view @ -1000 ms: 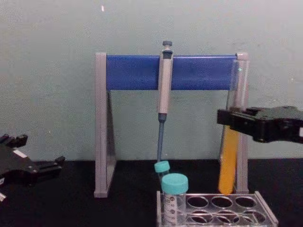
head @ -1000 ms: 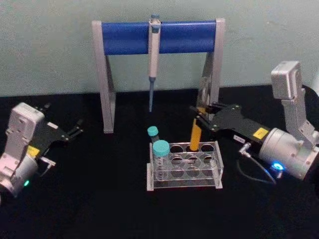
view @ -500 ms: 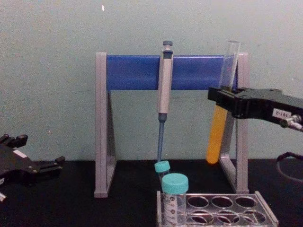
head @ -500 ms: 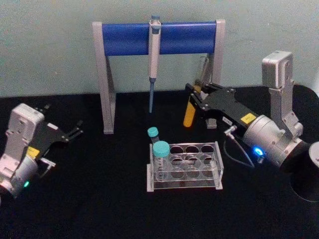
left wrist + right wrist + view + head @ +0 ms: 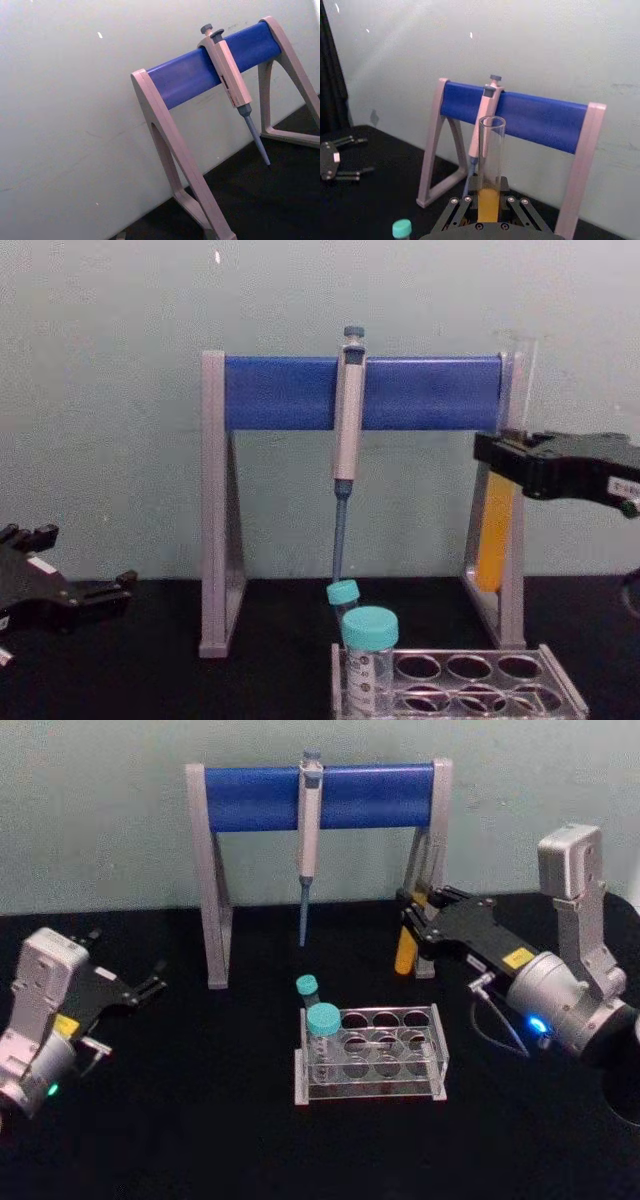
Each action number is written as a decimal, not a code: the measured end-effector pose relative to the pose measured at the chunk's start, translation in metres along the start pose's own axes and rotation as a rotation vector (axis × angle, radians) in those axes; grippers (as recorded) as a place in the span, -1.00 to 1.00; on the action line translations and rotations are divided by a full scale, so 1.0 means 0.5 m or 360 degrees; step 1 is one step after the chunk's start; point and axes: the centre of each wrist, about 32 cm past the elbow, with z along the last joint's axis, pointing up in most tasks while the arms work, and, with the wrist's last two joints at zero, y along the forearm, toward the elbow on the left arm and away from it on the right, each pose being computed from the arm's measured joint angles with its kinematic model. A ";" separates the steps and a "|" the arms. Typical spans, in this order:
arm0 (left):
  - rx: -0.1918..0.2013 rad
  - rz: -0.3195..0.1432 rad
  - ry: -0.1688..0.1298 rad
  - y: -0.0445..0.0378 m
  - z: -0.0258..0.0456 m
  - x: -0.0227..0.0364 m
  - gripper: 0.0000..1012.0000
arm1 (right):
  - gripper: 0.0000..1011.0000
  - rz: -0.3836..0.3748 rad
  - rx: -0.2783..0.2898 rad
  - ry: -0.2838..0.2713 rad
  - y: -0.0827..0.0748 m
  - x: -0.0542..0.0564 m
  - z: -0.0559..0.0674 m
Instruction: Pick up the test tube from the test tube rack, shake it, then place it back into the test tube rack.
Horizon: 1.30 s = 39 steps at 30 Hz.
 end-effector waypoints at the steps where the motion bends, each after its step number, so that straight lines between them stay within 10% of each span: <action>1: 0.0000 0.0000 0.0000 0.000 0.000 0.000 0.98 | -0.55 -0.0003 -0.0013 -0.0011 -0.005 0.003 0.001; 12: 0.0000 0.0000 0.0000 0.000 0.000 0.000 0.98 | -0.55 0.0094 -0.0132 -0.0057 -0.052 0.005 0.014; 26: 0.0000 0.0000 0.0000 0.000 0.000 0.000 0.98 | -0.55 0.0360 -0.0108 0.0146 -0.040 -0.012 0.020; 39: 0.0000 0.0000 0.0000 0.000 0.000 0.000 0.98 | -0.55 0.0148 0.0049 0.0077 0.010 -0.014 0.000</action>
